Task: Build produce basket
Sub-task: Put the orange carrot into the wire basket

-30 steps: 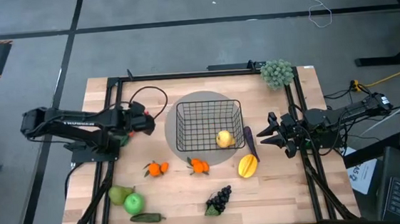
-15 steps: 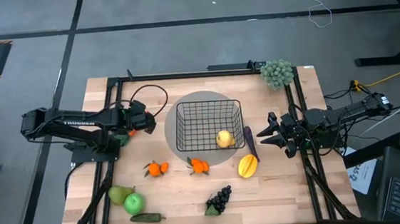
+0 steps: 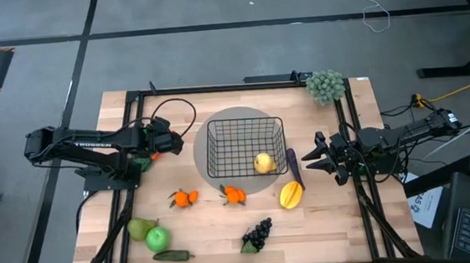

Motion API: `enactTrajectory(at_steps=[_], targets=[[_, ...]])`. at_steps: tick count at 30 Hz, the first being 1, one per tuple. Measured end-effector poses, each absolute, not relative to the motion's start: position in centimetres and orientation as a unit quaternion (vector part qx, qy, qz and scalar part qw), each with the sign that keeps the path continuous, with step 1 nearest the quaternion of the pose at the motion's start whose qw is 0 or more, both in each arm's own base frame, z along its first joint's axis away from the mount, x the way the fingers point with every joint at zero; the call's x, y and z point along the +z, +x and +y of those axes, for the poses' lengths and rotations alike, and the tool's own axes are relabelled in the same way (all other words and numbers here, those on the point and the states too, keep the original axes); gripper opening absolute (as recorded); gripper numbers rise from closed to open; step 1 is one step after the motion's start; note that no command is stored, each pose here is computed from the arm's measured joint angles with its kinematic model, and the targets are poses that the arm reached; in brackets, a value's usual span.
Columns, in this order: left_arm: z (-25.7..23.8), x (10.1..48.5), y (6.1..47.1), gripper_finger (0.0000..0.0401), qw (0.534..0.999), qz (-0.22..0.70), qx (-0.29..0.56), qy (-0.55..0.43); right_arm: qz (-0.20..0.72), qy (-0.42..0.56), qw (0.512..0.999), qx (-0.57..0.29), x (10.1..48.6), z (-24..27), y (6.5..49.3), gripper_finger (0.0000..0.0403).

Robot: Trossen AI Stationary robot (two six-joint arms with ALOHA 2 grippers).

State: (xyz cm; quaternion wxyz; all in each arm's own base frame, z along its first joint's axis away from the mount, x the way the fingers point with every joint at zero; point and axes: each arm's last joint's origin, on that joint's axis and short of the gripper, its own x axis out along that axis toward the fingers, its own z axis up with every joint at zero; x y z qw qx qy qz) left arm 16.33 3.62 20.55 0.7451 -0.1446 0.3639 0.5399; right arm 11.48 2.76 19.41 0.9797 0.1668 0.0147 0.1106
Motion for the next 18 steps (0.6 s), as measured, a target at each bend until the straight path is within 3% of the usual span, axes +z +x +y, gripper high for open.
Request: enactTrajectory(at_steps=[9,18], targets=[[3.5,18.8,17.4,0.0218,0.728,0.426,0.515,-0.156,0.015,0.167,0.980,0.111,19.4,2.8,11.5,0.0139],[5.3,16.2,18.0,0.0218,0.661,0.499,0.531,-0.183,0.017,0.168,0.979,0.110,19.4,2.8,11.5,0.0139]])
